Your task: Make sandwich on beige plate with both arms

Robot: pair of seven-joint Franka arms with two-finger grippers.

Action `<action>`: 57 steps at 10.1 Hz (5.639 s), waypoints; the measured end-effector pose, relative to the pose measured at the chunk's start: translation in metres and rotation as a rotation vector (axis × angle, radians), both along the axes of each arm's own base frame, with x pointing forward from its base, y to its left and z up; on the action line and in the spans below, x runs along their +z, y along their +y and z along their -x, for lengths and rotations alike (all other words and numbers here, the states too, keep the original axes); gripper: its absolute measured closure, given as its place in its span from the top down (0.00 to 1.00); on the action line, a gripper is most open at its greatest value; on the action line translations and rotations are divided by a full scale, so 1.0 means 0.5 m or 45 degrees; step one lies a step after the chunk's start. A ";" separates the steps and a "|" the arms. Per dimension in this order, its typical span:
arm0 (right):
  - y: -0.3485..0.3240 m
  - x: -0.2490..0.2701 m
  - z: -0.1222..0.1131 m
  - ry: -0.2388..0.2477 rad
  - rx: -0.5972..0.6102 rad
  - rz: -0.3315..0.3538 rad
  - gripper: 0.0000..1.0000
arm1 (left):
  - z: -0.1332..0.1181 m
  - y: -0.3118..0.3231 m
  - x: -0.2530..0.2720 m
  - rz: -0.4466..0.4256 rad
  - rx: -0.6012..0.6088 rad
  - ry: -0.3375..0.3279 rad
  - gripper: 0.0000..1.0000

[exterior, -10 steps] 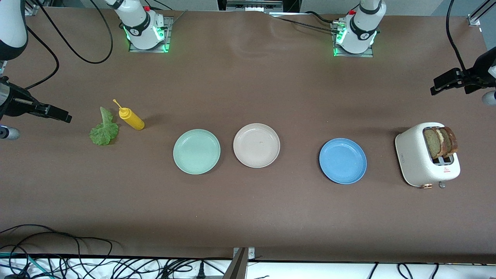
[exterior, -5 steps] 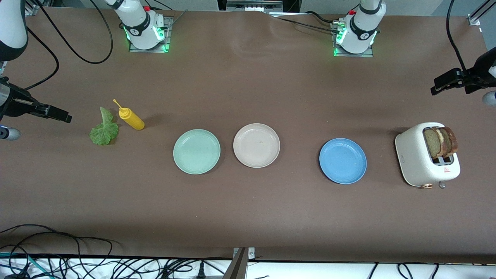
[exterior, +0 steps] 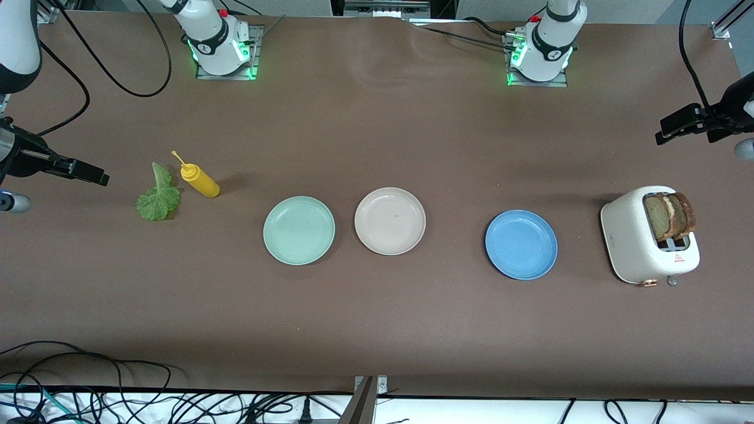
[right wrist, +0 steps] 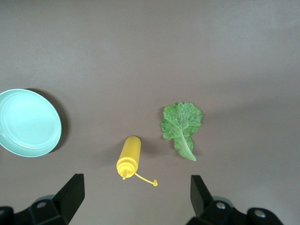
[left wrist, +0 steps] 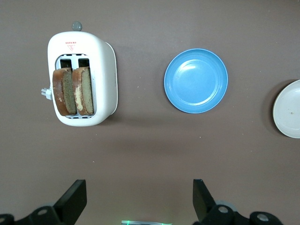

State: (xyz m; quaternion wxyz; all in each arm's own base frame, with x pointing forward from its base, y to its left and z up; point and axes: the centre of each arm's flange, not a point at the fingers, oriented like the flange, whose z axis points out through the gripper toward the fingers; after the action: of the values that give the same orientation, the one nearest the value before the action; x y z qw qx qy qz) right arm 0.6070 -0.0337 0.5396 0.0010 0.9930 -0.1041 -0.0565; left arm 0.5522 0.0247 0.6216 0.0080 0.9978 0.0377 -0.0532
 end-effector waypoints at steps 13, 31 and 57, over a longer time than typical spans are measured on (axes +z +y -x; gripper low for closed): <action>-0.001 -0.003 -0.001 0.005 0.001 0.007 1.00 | -0.006 0.022 0.002 -0.038 0.016 -0.031 1.00; -0.002 -0.006 -0.002 0.008 0.000 0.007 1.00 | -0.036 0.177 -0.202 -0.077 0.145 -0.070 1.00; -0.002 -0.008 -0.002 0.011 0.000 0.007 1.00 | -0.078 0.234 -0.512 -0.089 0.184 -0.088 0.45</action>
State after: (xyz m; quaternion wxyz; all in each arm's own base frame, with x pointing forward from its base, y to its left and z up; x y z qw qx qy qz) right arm 0.6080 -0.0346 0.5354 0.0044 0.9927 -0.1043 -0.0605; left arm 0.5912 0.1420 0.3656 -0.0216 0.9934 0.1112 -0.0168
